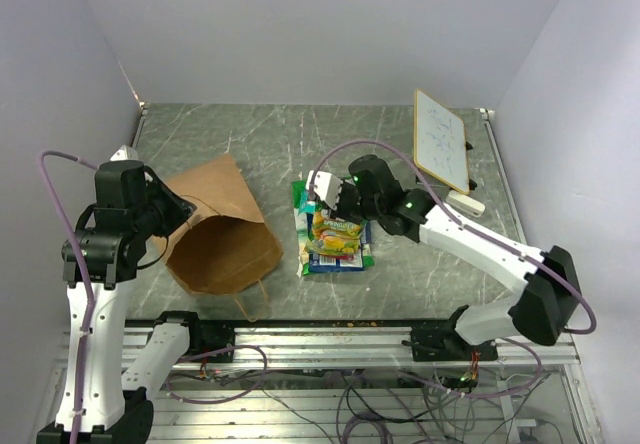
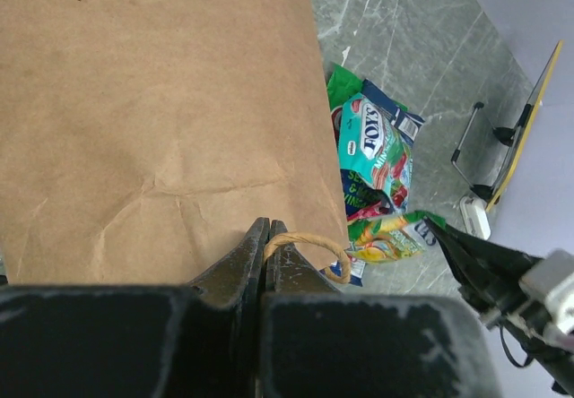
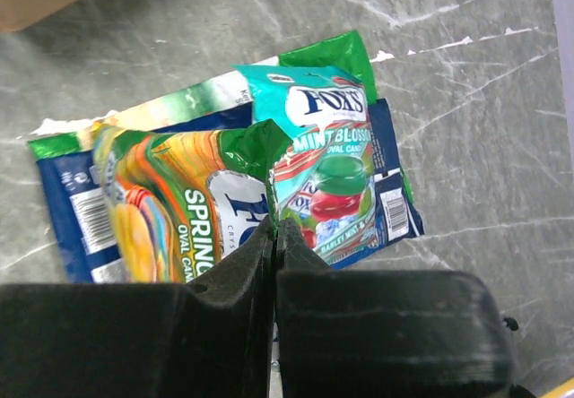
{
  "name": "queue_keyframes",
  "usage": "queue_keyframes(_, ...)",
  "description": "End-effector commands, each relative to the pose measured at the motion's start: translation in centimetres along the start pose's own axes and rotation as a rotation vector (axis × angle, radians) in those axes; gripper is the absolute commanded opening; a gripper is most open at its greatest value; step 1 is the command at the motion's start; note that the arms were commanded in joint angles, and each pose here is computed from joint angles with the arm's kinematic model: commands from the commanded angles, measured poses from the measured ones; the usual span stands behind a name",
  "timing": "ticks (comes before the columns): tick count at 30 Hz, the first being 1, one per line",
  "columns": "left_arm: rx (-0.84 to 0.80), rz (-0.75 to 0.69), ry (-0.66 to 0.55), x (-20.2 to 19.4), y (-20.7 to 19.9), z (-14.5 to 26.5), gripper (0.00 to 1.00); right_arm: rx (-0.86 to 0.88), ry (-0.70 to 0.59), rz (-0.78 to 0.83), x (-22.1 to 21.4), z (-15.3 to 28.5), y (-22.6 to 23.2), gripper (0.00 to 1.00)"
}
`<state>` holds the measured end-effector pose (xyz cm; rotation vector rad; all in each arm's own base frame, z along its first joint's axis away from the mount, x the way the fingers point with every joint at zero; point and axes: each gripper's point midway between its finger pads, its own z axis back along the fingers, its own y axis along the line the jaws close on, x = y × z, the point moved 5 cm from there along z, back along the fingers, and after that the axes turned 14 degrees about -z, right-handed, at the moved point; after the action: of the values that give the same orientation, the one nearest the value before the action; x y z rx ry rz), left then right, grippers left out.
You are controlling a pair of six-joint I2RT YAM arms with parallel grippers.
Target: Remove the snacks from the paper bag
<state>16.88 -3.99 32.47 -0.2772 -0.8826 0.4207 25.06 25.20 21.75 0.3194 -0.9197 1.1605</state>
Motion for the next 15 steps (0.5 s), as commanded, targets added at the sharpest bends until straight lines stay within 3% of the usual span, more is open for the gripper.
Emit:
queue_keyframes(1, -0.034, -0.016, -0.02, 0.3, -0.4, 1.0, 0.07, -0.059, -0.087, 0.002, 1.6, -1.9, -2.7, 0.0)
queue_keyframes(15, -0.12, 0.011, 0.014, -1.0, -1.1, 1.5, 0.07, -0.05, 0.022, -0.011, -1.8, -8.4, -3.5, 0.0)
